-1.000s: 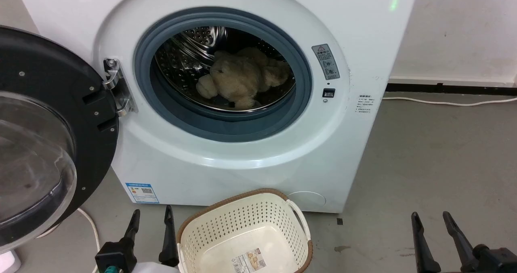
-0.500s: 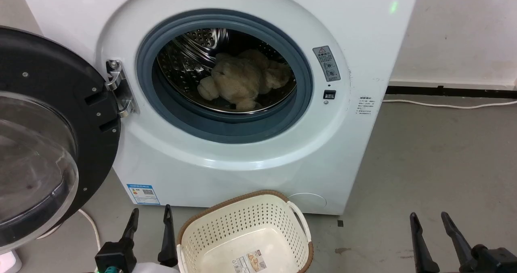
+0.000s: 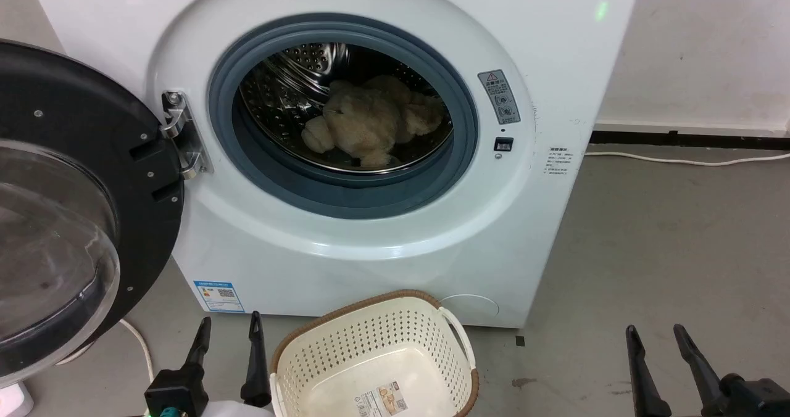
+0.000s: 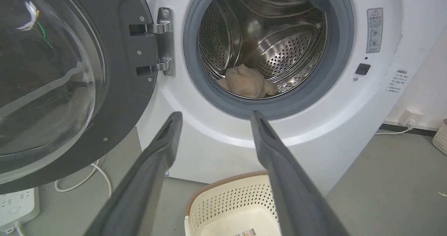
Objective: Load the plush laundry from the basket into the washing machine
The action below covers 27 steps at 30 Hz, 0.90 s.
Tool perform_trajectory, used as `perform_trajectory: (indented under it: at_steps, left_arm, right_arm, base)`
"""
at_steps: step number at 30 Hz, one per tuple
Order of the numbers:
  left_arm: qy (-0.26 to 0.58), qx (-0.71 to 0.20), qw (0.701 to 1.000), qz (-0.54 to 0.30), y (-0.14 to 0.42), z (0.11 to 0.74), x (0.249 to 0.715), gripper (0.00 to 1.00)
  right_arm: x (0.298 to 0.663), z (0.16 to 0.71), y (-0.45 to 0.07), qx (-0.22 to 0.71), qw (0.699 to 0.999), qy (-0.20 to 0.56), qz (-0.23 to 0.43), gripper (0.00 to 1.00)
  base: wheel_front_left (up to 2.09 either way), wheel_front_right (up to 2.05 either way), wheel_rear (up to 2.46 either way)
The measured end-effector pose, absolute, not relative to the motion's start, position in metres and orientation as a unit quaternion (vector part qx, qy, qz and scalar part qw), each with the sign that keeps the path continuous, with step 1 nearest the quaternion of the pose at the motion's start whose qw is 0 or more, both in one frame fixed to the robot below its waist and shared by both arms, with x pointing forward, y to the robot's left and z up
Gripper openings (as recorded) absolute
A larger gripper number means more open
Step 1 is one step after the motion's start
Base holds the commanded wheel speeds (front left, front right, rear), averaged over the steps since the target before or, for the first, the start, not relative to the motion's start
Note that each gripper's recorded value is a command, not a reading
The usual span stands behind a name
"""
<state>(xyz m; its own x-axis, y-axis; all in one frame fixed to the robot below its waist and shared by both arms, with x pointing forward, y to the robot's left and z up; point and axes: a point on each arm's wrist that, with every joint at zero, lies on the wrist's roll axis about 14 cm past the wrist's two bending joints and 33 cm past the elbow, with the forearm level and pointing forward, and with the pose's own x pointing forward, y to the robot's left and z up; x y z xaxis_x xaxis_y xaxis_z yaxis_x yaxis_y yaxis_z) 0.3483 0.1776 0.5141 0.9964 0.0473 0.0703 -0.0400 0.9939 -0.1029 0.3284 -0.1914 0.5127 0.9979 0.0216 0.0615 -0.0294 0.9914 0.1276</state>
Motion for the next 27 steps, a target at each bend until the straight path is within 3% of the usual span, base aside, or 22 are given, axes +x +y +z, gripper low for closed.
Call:
perform_trajectory:
  at_steps: [1,27]
  left_arm:
    - [-0.036,-0.05,0.998,0.023,0.1781,0.514,0.3483,0.0]
    - [-0.024,-0.039,0.999,0.02,0.1791,0.5118,0.3503,0.0]
  right_arm:
    - [0.3285,0.5128,-0.1913,0.064,0.997,-0.03,0.013,0.0]
    - [0.3316,0.5089,-0.1868,0.054,0.998,-0.015,0.02,0.0]
  base:
    - [0.0,0.0,0.0]
    - [0.0,0.0,0.0]
